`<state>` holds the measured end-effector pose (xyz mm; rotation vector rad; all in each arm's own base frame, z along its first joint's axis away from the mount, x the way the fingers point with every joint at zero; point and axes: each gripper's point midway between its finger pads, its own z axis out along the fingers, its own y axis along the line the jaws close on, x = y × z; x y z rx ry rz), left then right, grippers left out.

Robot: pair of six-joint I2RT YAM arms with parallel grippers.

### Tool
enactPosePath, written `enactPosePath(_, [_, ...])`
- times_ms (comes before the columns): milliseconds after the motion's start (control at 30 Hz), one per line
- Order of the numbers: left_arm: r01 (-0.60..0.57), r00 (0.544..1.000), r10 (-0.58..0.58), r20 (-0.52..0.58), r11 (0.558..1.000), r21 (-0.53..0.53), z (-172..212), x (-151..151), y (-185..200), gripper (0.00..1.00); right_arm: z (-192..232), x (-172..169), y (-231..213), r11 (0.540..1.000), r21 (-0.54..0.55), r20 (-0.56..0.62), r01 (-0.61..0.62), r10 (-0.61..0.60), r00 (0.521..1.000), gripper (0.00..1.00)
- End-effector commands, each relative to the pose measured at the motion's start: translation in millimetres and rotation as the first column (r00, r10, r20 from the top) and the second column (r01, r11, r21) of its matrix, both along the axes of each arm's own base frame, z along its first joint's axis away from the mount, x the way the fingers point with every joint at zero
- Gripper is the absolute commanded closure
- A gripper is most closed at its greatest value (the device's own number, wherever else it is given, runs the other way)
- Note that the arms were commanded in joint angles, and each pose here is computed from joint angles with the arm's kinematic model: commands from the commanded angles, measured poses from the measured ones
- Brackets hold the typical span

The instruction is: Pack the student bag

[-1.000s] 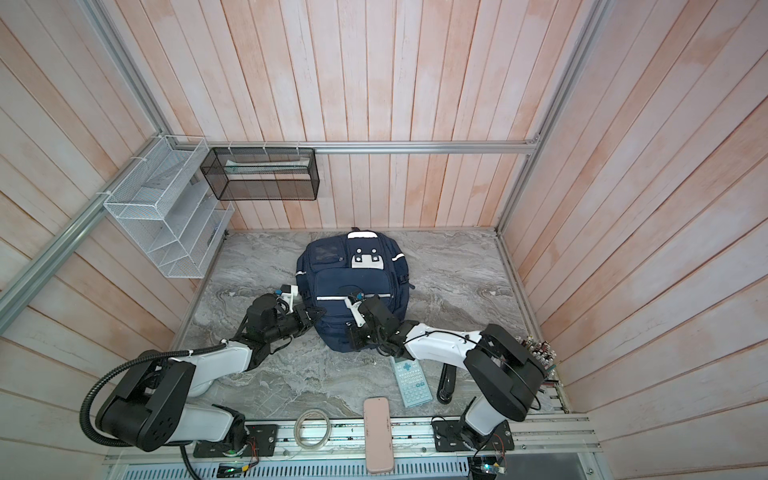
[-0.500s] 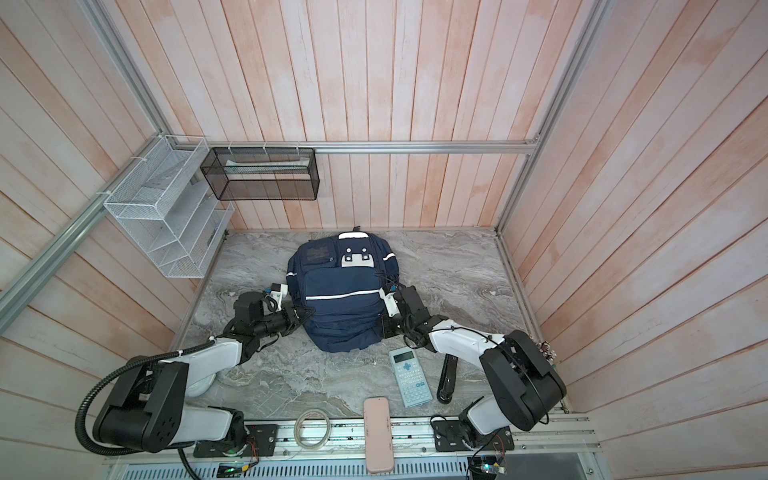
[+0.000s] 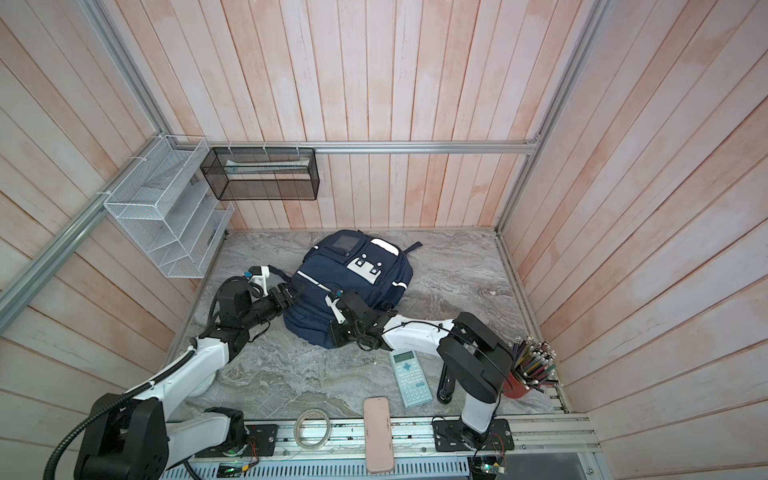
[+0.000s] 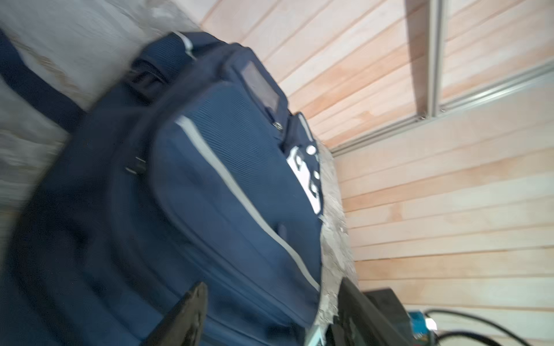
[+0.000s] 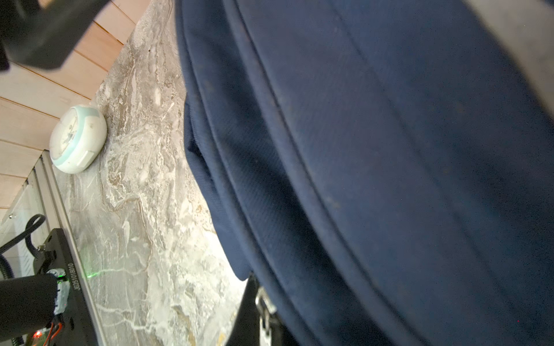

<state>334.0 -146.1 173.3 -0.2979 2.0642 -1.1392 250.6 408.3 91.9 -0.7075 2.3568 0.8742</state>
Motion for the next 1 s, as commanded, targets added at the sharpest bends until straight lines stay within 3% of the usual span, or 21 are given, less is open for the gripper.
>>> enactPosePath(0, [0.041,0.992,-0.049,-0.118,0.997,-0.072,-34.4,-24.2,-18.1,0.3,23.5,6.5,19.6,0.997,0.075,0.042,-0.008,0.004,0.999,1.0])
enactPosePath(67, [0.054,0.99,-0.057,-0.131,0.998,-0.026,-43.6,-25.6,-31.0,0.29,24.8,2.6,21.5,0.996,0.082,0.044,-0.018,0.015,0.999,1.0])
enactPosePath(200, [0.066,0.993,-0.07,-0.094,0.997,-0.051,-42.5,-13.5,-44.1,0.3,27.0,-13.3,27.2,0.993,0.092,0.068,-0.076,0.07,0.995,1.0])
enactPosePath(267, [0.071,0.994,-0.074,-0.086,0.997,-0.032,-42.2,-5.4,-46.5,0.38,26.6,-20.2,28.1,0.992,0.083,0.07,-0.094,0.088,0.994,1.0])
enactPosePath(300, [0.08,0.993,-0.081,-0.089,0.997,-0.021,-42.8,-1.8,-48.1,0.48,25.6,-21.9,26.4,0.992,0.079,0.069,-0.097,0.091,0.993,1.0])
enactPosePath(400, [0.11,0.99,-0.111,-0.09,0.994,-0.016,-43.4,0.2,-52.9,0.96,16.6,-16.7,7.5,0.999,0.019,0.075,-0.043,0.042,0.996,1.0])
enactPosePath(433, [0.116,0.989,-0.116,-0.095,0.993,-0.011,-44.2,-1.0,-52.6,1.0,11.0,-14.1,-1.8,1.0,-0.006,0.07,-0.026,0.026,0.997,1.0])
enactPosePath(667, [0.123,0.984,-0.123,-0.127,0.992,-0.011,-48.6,-20.1,-32.5,1.0,-28.8,13.0,-102.0,0.977,-0.154,-0.006,0.151,-0.154,0.988,1.0])
enactPosePath(967, [0.144,0.98,-0.146,-0.134,0.989,-0.025,-43.2,-33.8,-14.8,1.0,-48.9,68.1,-215.7,0.876,-0.264,0.013,0.405,-0.416,0.909,1.0])
